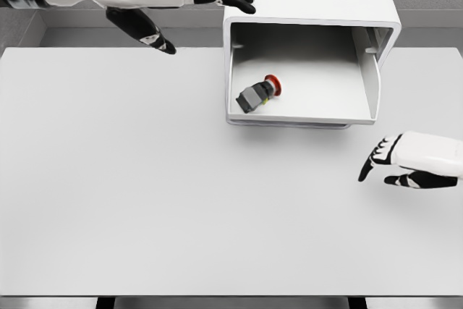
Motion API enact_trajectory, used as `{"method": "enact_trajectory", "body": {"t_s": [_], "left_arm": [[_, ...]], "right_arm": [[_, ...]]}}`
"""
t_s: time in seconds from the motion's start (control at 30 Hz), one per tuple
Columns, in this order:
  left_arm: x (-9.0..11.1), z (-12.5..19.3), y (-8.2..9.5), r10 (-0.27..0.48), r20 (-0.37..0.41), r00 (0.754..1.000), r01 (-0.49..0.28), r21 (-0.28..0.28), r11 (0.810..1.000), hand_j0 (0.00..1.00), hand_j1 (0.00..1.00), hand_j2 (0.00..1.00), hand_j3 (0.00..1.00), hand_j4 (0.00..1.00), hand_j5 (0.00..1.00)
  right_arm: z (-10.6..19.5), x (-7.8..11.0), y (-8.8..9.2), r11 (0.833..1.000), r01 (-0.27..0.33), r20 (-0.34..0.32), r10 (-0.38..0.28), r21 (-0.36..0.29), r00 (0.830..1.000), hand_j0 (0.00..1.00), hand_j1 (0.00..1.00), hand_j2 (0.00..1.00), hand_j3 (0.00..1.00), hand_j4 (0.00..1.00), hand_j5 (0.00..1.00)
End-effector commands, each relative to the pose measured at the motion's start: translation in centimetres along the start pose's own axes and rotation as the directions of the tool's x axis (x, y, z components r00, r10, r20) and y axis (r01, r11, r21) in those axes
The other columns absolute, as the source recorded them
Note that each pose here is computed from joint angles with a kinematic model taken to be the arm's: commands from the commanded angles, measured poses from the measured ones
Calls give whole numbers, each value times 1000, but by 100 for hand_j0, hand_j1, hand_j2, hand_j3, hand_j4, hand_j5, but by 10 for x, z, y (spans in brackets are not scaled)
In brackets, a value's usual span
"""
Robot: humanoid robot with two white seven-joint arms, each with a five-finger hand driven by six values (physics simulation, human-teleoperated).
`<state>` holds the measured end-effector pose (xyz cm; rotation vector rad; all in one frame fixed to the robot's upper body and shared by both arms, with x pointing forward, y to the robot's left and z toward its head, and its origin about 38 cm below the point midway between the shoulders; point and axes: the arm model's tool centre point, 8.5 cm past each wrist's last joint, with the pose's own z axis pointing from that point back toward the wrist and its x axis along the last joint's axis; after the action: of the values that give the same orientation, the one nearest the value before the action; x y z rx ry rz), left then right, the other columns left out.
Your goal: Slide open multi-storey tabletop storage cabinets and put open load switch and slide close multi-storey tabletop storage cabinets
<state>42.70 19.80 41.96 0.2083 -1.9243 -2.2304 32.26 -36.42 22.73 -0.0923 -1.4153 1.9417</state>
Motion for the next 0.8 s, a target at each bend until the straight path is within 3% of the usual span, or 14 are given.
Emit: {"method": "enact_trajectory", "body": {"t_s": [0.0,0.13,0.2,0.23,0.27,0.3,0.37,0.77], "left_arm": [[-9,48,-3,20,-111,994,-22,-17,1000,100,100,100,100,100,100],[-37,85,-51,143,-244,959,-156,-36,987,100,100,100,100,100,100],[-52,104,-84,225,-308,924,-241,-13,971,100,100,100,100,100,100],[-56,113,-108,282,-334,899,-297,6,955,100,100,100,100,100,100],[-54,111,-133,326,-335,884,-348,-7,937,100,100,100,100,100,100],[-54,106,-135,328,-326,887,-348,-5,937,100,100,100,100,100,100],[-48,80,-167,347,-298,889,-376,-44,926,100,100,100,100,100,100],[-48,78,-172,347,-299,889,-378,-51,924,100,100,100,100,100,100]], "right_arm": [[-2,0,2,1000,11,5,-11,3,1000,60,60,60,60,60,60],[-3,1,-3,1000,0,8,0,-10,1000,60,60,60,60,60,60],[-3,1,-10,1000,-14,9,15,-23,1000,60,60,60,60,60,60],[-3,1,-11,1000,-17,9,17,-24,1000,60,60,60,60,60,60],[-3,1,-14,999,-24,9,24,-30,1000,60,60,60,60,60,60],[-3,1,-14,999,-25,10,25,-32,1000,60,60,60,60,60,60],[-3,2,-16,999,-28,11,29,-38,1000,60,60,60,60,60,60],[-21,7,-29,997,-55,60,58,-55,997,60,60,60,60,60,60]]}}
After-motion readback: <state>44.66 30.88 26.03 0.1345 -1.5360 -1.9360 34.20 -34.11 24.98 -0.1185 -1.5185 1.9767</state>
